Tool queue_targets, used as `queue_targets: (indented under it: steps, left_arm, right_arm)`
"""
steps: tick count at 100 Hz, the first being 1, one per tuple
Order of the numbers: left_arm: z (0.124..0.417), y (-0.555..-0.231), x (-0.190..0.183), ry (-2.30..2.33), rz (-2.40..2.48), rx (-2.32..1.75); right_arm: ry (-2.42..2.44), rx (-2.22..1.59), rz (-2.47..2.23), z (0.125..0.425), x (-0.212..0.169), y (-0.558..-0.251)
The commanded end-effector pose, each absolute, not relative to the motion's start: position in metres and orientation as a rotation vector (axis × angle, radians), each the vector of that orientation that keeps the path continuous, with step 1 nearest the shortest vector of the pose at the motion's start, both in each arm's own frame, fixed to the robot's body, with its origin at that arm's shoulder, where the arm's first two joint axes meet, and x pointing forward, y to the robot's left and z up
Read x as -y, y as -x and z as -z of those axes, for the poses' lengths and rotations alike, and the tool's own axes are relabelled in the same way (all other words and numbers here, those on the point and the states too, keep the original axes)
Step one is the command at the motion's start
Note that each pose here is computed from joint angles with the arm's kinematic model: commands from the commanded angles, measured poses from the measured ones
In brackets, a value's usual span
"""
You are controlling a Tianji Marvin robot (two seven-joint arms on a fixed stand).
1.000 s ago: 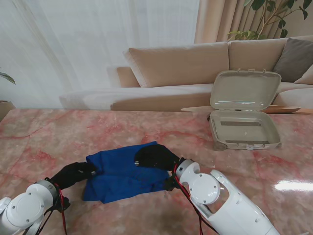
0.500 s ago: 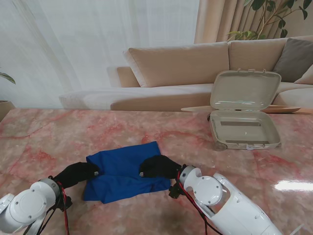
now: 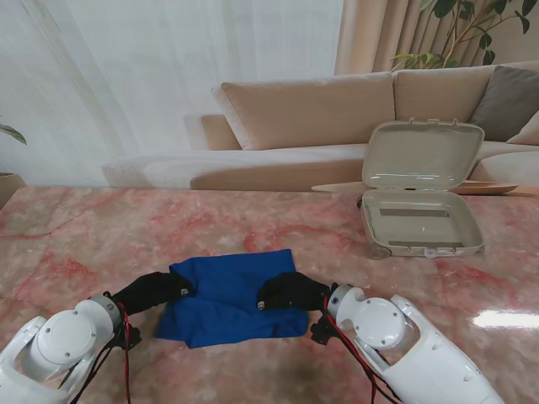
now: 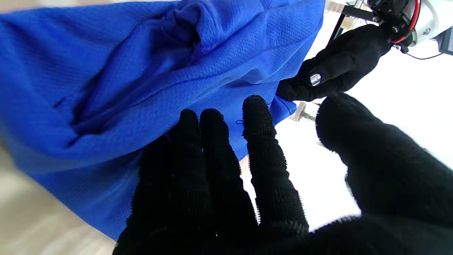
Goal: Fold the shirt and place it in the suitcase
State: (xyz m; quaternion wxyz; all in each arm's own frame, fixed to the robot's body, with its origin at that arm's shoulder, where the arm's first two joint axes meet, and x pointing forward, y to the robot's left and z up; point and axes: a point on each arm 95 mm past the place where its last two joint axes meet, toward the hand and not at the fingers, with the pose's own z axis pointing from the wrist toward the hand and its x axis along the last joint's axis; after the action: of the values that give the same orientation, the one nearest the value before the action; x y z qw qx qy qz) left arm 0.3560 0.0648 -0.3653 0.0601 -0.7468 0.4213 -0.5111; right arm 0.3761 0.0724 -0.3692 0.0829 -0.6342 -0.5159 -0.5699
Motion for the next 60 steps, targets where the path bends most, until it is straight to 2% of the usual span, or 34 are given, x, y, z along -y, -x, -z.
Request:
queue_targets:
  steps: [1, 36, 60]
  left_arm:
    - [0.399, -0.341, -0.06, 2.37, 1.459, -1.307]
    - [0.404, -0.355, -0.036, 2.413, 1.539, -1.342]
    - [0.389, -0.356, -0.034, 2.362, 1.584, -1.342]
  right_arm:
    - [1.946, 1.562, 1.64, 0.38, -0.059, -0.369]
    - [2.013, 1.553, 1.643, 0.363, -0.038, -0.365]
    - [2.018, 1.496, 1.788, 0.338, -0.037, -0.367]
